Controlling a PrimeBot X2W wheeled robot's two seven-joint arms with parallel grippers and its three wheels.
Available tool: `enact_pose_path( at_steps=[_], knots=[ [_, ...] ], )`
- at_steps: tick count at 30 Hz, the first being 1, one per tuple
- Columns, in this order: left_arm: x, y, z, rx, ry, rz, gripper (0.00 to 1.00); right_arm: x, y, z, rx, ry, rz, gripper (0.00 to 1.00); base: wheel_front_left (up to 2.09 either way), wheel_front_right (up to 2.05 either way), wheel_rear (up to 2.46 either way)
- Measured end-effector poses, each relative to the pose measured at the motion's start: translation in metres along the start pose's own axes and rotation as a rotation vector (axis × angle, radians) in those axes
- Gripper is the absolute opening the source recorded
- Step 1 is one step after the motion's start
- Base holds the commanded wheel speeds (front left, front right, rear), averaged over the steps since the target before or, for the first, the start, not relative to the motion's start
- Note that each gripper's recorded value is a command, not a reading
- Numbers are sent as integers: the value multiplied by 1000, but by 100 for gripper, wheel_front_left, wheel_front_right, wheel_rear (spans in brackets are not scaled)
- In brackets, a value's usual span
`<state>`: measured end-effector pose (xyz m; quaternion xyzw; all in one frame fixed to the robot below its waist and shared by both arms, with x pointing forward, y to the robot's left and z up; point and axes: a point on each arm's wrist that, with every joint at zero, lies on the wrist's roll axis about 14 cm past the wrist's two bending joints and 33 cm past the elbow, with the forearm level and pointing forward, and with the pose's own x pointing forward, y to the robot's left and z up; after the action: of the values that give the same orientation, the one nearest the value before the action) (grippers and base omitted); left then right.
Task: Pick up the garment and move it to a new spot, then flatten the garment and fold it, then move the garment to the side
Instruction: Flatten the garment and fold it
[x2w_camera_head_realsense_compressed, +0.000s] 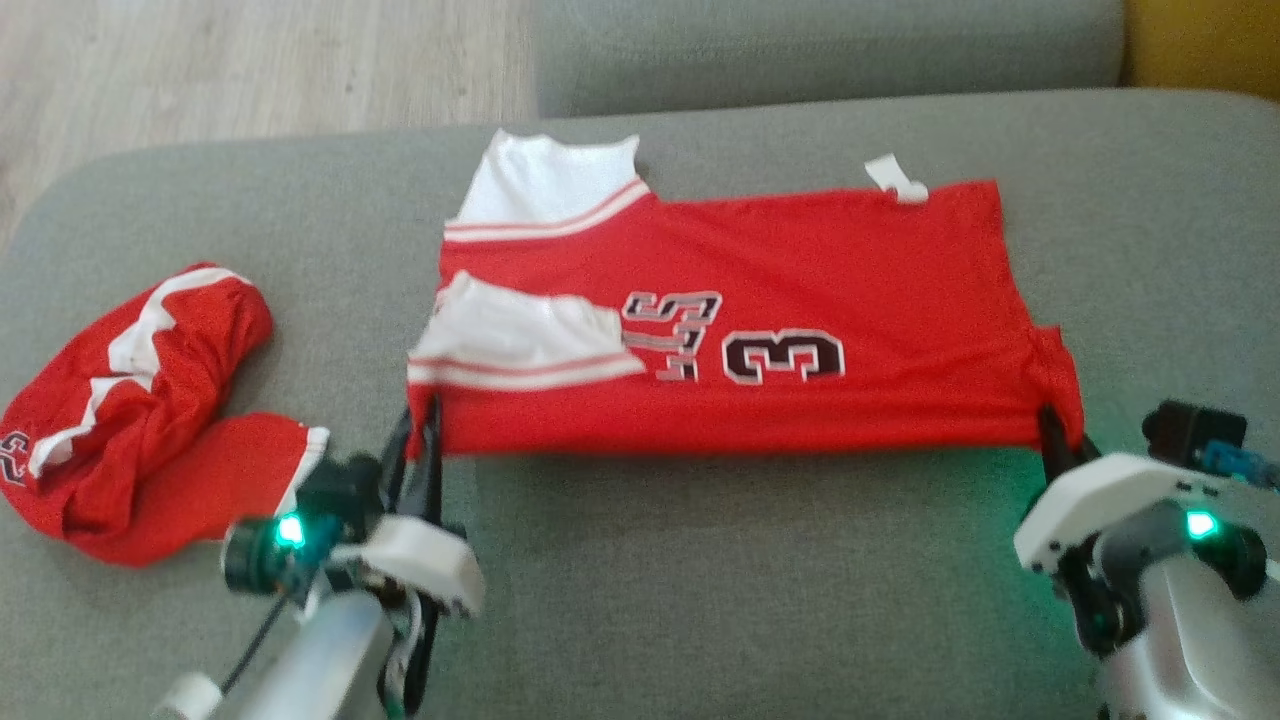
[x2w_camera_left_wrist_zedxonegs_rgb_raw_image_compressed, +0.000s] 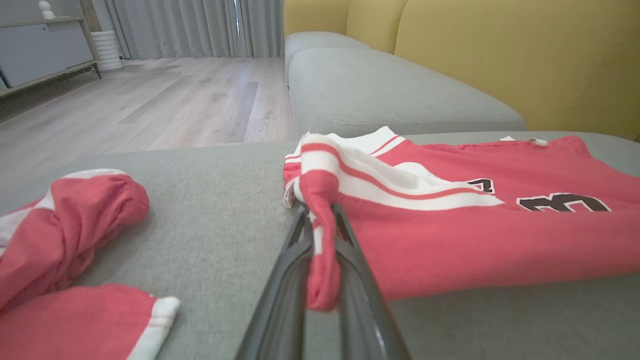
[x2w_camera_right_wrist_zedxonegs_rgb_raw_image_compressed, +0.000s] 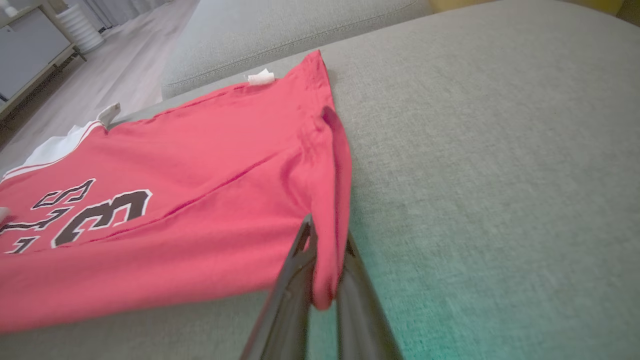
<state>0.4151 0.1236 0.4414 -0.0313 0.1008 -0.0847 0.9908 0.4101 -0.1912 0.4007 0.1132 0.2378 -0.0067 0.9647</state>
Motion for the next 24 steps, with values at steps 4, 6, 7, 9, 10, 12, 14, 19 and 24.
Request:
enact_pose_path(
  at_steps=[4,6,7,9,10,12,14,19,24],
  knots=[
    [-20,-11,-13,-9,22,-27,0,-22,-6,-7,-2,31,-6,0,0,0,0],
    [-31,-15,-19,-7,38,-39,0,-34,-10,-10,0,44,-11,0,0,0,0],
    [-36,-17,-23,-4,49,-47,0,-40,-12,-11,-1,51,-14,0,0,0,0],
    [-46,-20,-31,-5,73,-55,0,-52,-16,-17,3,73,-20,0,0,0,0],
    [-50,-21,-35,-6,87,-62,0,-58,-18,-20,4,82,-23,0,0,0,0],
    [-57,-25,-41,-7,110,-74,0,-67,-20,-26,9,105,-27,0,0,0,0],
    [-61,-27,-44,-6,124,-75,0,-74,-22,-32,15,128,-31,0,0,0,0],
    [-63,-32,-50,3,163,-92,100,-80,-22,-31,24,130,-37,100,0,0,0],
    [-59,-29,-46,-10,138,-73,100,-77,-23,-13,44,42,-36,100,0,0,0]
  ],
)
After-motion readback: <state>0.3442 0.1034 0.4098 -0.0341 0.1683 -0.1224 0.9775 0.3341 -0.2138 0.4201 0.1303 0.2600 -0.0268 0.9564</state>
